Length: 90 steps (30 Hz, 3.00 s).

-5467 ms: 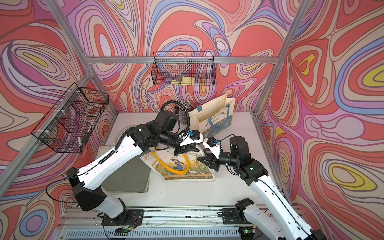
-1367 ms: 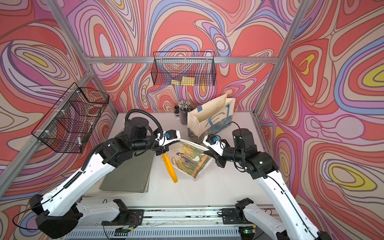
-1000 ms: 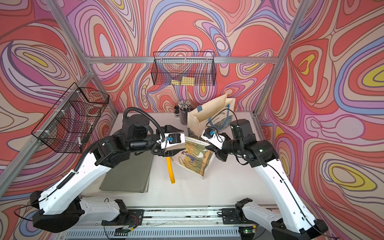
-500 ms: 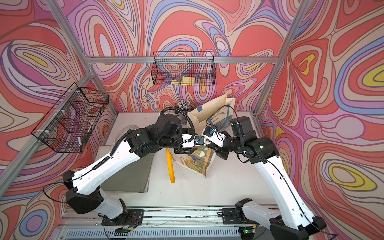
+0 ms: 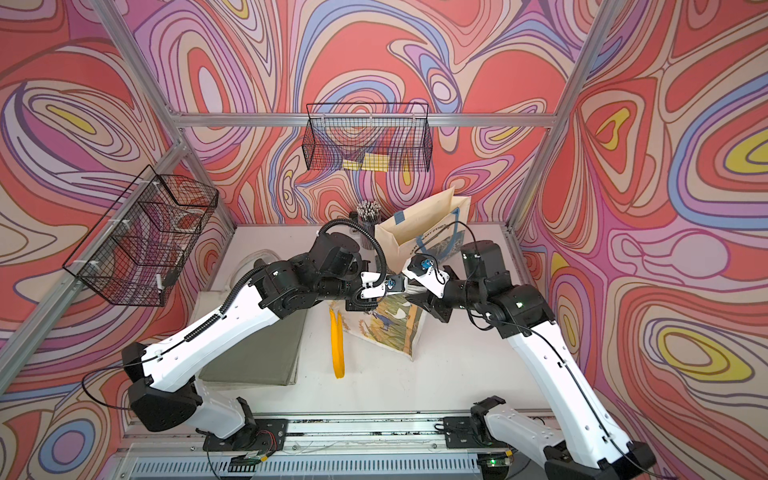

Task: Put away the canvas bag
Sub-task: Press the canvas bag.

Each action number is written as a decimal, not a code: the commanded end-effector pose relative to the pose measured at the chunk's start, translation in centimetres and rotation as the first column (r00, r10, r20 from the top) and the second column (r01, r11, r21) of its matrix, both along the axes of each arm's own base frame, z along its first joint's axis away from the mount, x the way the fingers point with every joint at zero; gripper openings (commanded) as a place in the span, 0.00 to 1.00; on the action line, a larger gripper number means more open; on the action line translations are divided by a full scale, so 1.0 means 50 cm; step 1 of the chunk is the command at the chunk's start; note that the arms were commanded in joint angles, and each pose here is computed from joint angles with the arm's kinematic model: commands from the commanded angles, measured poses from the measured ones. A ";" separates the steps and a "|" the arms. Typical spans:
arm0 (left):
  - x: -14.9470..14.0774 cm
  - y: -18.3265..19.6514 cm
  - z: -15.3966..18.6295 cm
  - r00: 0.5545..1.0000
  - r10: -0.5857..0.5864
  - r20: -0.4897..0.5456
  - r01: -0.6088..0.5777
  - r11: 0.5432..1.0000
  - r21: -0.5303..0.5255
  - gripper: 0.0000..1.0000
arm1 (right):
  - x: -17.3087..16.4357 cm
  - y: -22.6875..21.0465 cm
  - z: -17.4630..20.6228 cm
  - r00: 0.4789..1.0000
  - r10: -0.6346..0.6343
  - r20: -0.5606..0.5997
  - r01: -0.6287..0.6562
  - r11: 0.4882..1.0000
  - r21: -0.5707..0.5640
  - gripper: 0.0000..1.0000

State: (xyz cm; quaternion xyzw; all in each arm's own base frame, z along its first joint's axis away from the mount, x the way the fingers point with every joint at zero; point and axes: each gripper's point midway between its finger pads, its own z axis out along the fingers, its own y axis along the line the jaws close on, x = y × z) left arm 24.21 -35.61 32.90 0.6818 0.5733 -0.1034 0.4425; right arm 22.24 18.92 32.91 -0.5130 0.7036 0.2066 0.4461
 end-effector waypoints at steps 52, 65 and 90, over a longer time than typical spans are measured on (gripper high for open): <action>-0.048 0.001 0.069 0.980 -0.147 -0.136 0.118 0.972 -0.203 0.55 | 0.015 0.064 -0.023 0.999 0.050 0.014 -0.052 0.946 0.319 0.14; 0.009 0.012 0.084 0.999 0.026 -0.039 -0.034 0.970 -0.243 0.70 | -0.002 0.063 -0.040 0.997 0.075 0.022 -0.078 0.945 0.316 0.00; -0.003 0.000 0.032 0.979 -0.058 -0.194 0.031 0.990 -0.136 0.00 | 0.007 0.057 -0.027 0.997 0.051 0.059 -0.066 0.955 0.288 0.26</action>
